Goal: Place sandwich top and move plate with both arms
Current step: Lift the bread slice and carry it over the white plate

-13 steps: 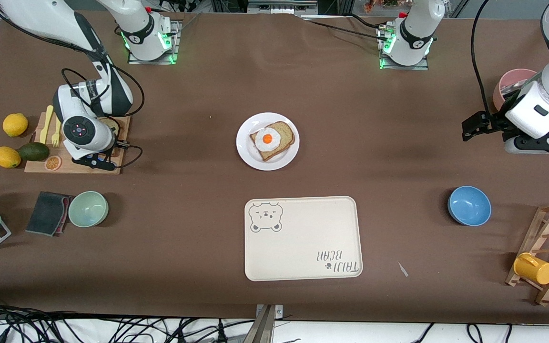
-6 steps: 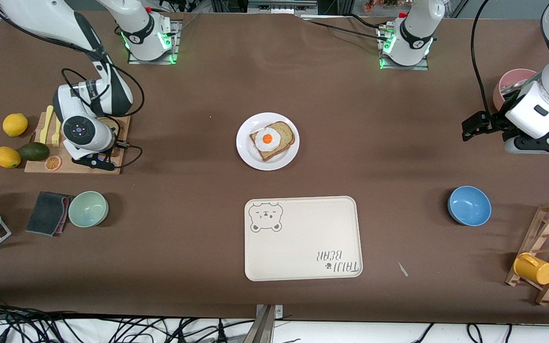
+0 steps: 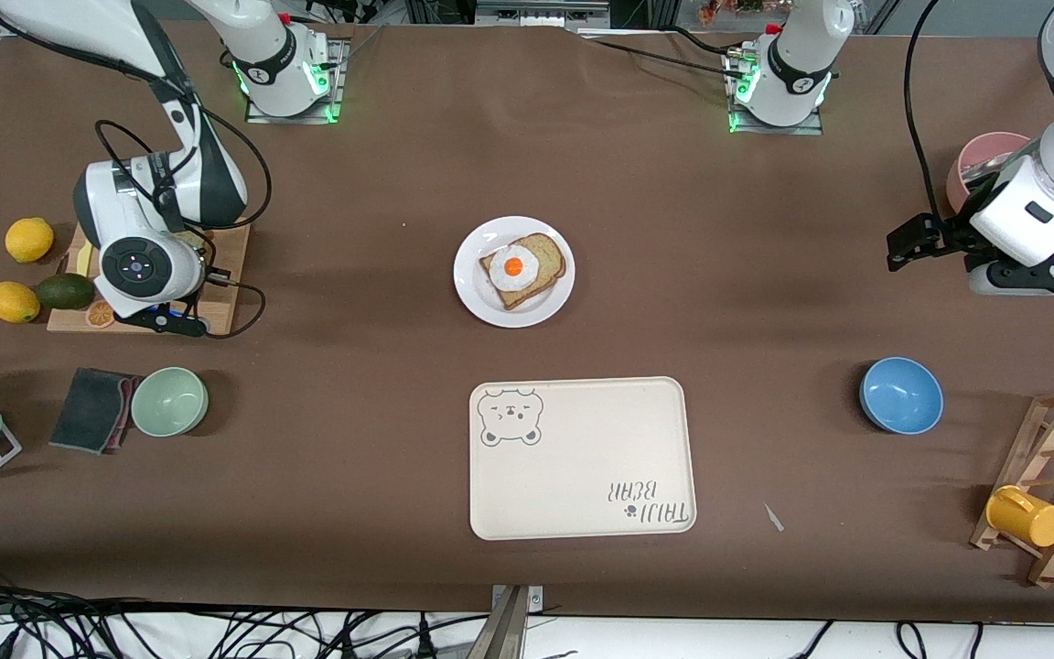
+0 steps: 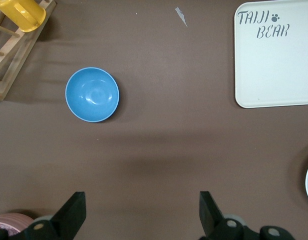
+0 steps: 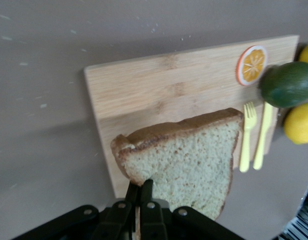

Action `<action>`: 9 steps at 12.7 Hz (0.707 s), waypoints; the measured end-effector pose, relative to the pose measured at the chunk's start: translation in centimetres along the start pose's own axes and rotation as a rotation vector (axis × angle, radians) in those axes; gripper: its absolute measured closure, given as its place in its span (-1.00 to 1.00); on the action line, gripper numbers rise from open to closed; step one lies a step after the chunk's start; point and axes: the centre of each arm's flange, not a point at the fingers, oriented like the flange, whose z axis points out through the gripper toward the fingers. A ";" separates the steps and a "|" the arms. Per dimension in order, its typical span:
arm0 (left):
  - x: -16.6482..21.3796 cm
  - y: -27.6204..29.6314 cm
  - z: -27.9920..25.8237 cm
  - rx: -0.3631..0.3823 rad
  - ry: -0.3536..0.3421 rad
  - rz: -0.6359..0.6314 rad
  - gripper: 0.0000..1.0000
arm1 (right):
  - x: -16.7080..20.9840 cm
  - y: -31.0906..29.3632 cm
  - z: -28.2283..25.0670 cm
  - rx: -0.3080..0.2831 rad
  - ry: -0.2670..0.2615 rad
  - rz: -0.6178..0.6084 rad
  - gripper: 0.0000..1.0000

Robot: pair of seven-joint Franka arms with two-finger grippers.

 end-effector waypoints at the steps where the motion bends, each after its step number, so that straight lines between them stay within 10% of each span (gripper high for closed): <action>1: 0.0 0.0 0.0 0.000 0.000 0.000 -1.00 | -0.4 -1.0 -1.9 0.013 -0.011 -0.009 0.91; 9: 0.0 0.0 0.0 0.000 0.000 0.000 -1.00 | -5.6 -12.4 -13.2 0.178 0.042 -0.012 0.91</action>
